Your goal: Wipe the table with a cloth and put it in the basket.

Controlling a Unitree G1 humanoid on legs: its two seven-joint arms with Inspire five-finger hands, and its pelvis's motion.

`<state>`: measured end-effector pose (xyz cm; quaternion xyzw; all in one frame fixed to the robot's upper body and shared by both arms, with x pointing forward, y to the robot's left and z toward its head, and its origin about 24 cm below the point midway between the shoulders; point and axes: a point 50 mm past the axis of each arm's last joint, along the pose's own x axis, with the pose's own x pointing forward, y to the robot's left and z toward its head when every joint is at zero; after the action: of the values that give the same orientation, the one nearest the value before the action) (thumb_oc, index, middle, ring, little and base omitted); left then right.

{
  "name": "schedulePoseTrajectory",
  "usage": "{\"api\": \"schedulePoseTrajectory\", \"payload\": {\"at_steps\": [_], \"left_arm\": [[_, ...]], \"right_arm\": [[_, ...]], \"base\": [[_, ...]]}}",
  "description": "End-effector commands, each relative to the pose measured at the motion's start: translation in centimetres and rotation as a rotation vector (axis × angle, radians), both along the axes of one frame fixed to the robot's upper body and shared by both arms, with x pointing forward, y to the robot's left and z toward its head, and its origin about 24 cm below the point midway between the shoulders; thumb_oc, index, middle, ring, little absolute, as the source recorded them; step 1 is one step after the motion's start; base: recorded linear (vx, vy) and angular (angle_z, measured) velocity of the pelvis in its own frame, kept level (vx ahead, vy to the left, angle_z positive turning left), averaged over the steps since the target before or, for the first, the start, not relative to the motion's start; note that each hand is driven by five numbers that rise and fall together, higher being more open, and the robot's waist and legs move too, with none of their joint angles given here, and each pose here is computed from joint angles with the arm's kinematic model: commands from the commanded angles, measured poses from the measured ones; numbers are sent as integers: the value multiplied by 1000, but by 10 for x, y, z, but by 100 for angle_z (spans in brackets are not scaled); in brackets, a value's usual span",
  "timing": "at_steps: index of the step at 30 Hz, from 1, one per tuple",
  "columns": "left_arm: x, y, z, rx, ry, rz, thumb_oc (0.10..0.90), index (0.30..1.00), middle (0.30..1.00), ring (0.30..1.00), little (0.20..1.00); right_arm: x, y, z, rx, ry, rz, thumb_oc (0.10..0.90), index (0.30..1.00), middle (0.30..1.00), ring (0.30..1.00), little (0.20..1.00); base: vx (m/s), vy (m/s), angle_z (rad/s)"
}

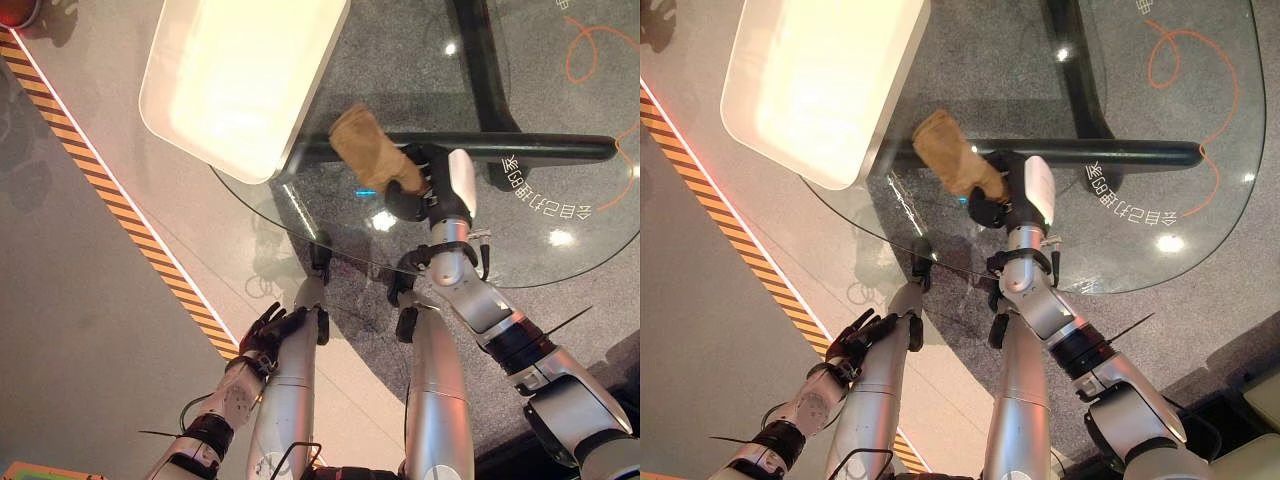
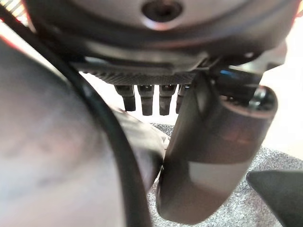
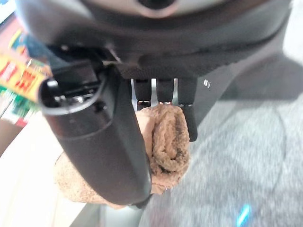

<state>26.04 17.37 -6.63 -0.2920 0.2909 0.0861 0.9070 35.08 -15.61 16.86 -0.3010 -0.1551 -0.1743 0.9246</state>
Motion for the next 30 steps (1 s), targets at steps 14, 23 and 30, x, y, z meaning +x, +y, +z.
{"api": "schedulePoseTrajectory", "payload": {"at_steps": [14, 23, 30], "left_arm": [[-57, -7, -38, -78, 183, -1, 800, 900, 900, 900, 900], [-54, 5, -34, -35, 163, -3, 800, 900, 900, 900, 900], [-60, 8, -35, -9, 174, -20, 800, 900, 900, 900, 900]], "right_arm": [[-14, -108, 67, 45, -314, -533, 100, 300, 300, 300, 200], [-31, -150, 78, 152, -413, -700, 100, 300, 300, 300, 200], [-42, -167, 68, 225, -423, -720, 100, 300, 300, 300, 200]], "base": [[-9, -6, -2], [-17, -3, -1], [7, 5, -8]]}}
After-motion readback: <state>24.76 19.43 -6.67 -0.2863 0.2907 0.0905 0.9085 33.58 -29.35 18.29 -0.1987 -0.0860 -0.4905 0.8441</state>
